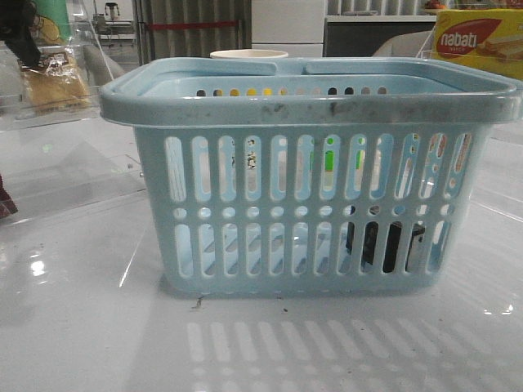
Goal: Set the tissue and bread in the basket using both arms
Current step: 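Grasp the wrapped bread pastry on the shelf with the left gripper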
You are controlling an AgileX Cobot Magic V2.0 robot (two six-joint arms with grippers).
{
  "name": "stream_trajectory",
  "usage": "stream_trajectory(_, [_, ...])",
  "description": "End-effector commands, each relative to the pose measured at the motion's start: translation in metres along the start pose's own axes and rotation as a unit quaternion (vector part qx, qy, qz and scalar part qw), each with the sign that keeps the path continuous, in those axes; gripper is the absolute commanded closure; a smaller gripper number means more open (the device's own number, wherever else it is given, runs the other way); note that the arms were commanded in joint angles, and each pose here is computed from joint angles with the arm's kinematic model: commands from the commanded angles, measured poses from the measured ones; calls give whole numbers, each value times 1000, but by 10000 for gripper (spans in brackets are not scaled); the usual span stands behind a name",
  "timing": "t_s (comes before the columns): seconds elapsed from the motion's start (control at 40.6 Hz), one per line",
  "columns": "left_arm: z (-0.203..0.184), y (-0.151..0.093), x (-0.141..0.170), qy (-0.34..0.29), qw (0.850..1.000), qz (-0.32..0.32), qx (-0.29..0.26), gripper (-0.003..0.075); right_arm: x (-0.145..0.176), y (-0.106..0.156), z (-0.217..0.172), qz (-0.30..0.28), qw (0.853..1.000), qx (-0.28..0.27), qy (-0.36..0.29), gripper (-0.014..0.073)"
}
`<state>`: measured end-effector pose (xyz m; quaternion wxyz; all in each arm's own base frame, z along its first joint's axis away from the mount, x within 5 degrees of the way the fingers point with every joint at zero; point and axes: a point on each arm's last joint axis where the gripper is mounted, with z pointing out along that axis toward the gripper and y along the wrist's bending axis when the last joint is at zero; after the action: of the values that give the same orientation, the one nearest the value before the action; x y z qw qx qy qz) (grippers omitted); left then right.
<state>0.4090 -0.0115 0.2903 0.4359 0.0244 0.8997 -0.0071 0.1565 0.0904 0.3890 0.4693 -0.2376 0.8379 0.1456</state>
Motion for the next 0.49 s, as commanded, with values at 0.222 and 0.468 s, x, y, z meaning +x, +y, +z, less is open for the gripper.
stream_trajectory(0.222, [23, 2, -37, -79, 997, -7, -1, 99, -13, -1, -7, -5, 999, 6, -48, -28])
stream_trajectory(0.468, [35, 1, -39, -112, 994, -7, -3, 119, -13, -1, -7, -5, 999, 6, -48, -28])
